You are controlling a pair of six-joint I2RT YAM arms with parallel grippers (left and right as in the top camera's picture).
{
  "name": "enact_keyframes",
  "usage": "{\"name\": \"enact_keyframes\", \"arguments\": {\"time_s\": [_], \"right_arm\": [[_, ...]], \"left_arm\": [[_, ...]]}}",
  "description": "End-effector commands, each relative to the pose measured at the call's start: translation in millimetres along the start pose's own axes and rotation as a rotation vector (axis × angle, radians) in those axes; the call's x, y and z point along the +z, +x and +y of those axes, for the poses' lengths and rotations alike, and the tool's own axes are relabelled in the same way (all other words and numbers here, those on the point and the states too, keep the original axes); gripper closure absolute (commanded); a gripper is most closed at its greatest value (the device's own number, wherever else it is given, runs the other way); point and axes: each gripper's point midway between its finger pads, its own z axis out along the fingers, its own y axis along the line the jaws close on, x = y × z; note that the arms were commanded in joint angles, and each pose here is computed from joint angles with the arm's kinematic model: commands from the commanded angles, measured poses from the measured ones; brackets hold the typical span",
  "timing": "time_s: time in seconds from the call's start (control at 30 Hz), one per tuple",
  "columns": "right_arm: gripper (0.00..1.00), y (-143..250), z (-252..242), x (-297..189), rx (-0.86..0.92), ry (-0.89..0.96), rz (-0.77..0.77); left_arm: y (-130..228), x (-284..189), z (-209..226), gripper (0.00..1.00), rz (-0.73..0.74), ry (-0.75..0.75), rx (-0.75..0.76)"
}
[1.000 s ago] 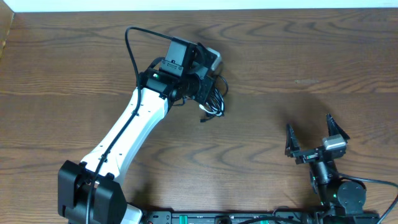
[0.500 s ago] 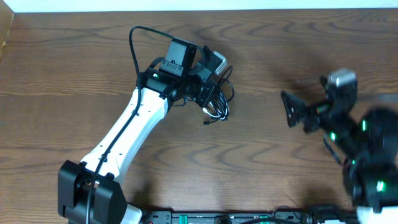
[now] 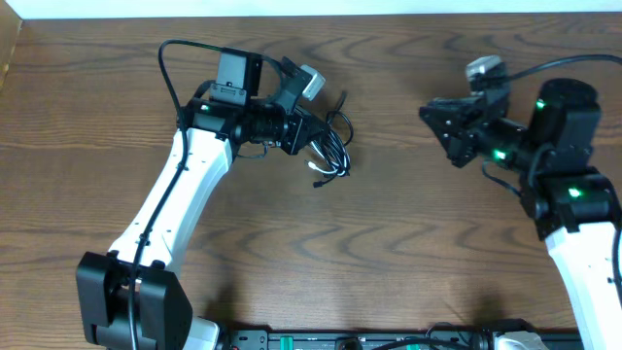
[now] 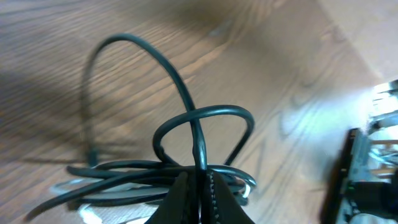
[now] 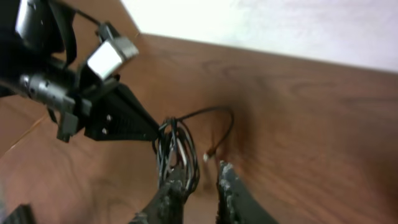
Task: Untangle cables
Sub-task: 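Move the right gripper toward the cable held by the left gripper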
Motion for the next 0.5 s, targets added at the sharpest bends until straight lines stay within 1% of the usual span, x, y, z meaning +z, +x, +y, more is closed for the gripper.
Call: {"name": "enact_keyframes", "arguments": {"time_s": [0.0, 0.03, 0.1, 0.27, 0.37, 0.47], "right_arm": [[0.66, 5.3, 16.1, 15.6, 0.014, -0.079, 0.042], [0.55, 9.9, 17.1, 21.7, 0.02, -0.09, 0.06], [0.45, 19.8, 19.8, 34.1, 0.031, -0.111, 0.099], [0.5, 36.4, 25.2, 61.0, 0.05, -0.153, 0.158], [0.54, 41.7, 24.6, 74.5, 0.095, -0.164, 0.175], [0.55, 48.7, 23.5, 85.6, 0.131, -0.171, 0.197]], "left_arm": [[-7.8, -3.4, -22.3, 0.93, -0.036, 0.147, 0.012], [-8.1, -3.7, -24.9, 0.92, -0.038, 0.161, 0.011], [-8.4, -3.6, -29.3, 0.93, -0.04, 0.184, 0.012], [-7.4, -4.9, -37.9, 0.93, -0.039, 0.234, 0.001], [-5.5, -5.1, -39.7, 0.93, -0.032, 0.244, -0.009], [-4.1, -5.3, -40.1, 0.93, -0.027, 0.245, -0.016]]}}
